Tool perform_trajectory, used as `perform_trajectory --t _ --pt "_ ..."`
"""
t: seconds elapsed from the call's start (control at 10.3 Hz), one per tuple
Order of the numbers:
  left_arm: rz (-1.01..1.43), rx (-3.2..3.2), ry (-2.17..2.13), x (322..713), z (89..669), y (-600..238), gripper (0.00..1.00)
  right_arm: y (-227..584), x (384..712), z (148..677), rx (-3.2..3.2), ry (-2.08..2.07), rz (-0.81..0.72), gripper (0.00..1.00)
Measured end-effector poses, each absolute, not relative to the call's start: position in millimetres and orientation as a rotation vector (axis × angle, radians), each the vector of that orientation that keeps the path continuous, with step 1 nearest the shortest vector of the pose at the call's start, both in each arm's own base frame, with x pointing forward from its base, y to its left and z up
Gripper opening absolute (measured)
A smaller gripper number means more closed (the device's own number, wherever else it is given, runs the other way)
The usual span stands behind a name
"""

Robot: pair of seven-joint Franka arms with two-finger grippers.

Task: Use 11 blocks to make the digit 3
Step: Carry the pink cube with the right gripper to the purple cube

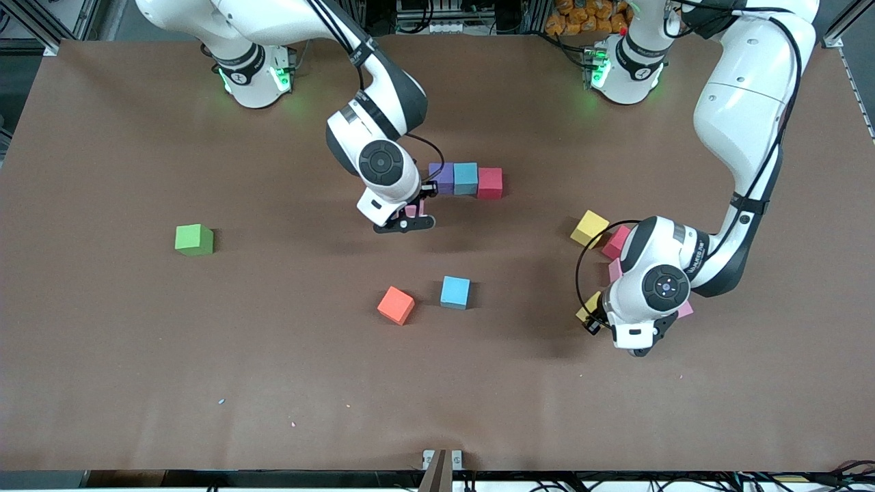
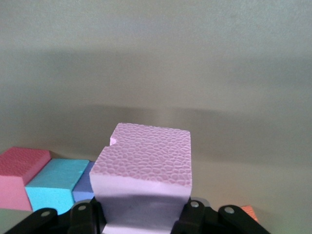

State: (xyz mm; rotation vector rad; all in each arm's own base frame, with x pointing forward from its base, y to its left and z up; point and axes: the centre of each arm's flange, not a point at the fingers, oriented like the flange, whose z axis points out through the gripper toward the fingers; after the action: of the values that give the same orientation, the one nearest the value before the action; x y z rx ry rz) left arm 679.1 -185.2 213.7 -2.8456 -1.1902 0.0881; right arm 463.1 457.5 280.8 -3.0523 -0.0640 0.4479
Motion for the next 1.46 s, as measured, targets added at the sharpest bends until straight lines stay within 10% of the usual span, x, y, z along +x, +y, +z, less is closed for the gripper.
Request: perform_trajectory --t 1.46 --pt "0.086 -2.854 -1.178 678 214 -192 0.55 531 436 226 -3.065 -0.117 0.450 0.56"
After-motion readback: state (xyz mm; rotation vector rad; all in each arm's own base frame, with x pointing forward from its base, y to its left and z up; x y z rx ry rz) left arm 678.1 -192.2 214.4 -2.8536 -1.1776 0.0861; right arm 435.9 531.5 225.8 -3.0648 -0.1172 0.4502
